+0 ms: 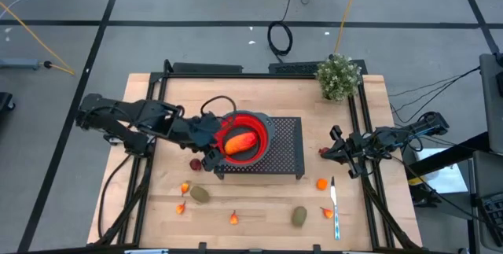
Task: Pick & Place Fruit
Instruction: Put the brown kiwi into the red strainer bowl on the shelf
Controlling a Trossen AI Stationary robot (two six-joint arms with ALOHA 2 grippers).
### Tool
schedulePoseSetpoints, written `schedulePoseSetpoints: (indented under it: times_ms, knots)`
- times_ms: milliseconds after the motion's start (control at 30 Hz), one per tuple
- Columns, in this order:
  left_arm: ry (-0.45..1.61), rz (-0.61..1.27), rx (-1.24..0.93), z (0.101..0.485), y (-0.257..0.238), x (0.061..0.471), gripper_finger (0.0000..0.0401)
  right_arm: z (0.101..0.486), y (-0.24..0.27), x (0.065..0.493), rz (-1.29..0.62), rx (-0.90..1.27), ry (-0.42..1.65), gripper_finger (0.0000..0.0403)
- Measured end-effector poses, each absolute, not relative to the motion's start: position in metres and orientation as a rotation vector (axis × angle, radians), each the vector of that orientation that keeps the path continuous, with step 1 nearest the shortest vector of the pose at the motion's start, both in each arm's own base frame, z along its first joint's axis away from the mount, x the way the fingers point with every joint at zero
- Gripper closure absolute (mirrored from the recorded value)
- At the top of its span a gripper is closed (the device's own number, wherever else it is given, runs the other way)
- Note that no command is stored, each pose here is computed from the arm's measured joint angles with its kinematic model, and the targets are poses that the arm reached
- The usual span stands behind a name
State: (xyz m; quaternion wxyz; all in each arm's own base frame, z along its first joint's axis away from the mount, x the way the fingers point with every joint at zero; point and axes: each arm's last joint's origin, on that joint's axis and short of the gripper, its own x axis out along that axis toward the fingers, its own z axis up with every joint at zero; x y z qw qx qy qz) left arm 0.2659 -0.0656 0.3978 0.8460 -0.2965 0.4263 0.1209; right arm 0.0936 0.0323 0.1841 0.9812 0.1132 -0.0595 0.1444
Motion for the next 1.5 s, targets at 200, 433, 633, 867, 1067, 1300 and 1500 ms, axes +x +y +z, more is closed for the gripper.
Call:
schedulePoseSetpoints:
  times_ms: [200, 433, 633, 867, 1067, 1300, 1500]
  knots:
    - [0.931, 0.283, -0.734, 0.396, -0.083, 0.259, 0.0103, 0.184, 0.032, 0.094, 0.291, 0.228, -0.118, 0.0403]
    - [0.980, 0.388, -0.858, 0.392, -0.102, 0.246, 0.0103, 0.184, 0.032, 0.094, 0.290, 0.228, -0.118, 0.0403]
    - [0.995, 0.454, -0.921, 0.382, -0.118, 0.239, 0.0103, 0.184, 0.032, 0.094, 0.291, 0.228, -0.118, 0.0403]
    - [1.021, 0.509, -0.992, 0.368, -0.134, 0.232, 0.0103, 0.181, 0.032, 0.094, 0.286, 0.199, -0.095, 0.0403]
    - [1.036, 0.584, -1.055, 0.355, -0.146, 0.225, 0.0103, 0.172, 0.033, 0.095, 0.275, 0.132, -0.003, 0.0403]
    - [1.046, 0.705, -1.152, 0.337, -0.156, 0.216, 0.0103, 0.167, 0.033, 0.095, 0.276, 0.089, 0.035, 0.0403]
    - [1.089, 0.809, -1.257, 0.315, -0.164, 0.211, 0.0103, 0.167, 0.033, 0.095, 0.274, 0.027, 0.032, 0.0403]
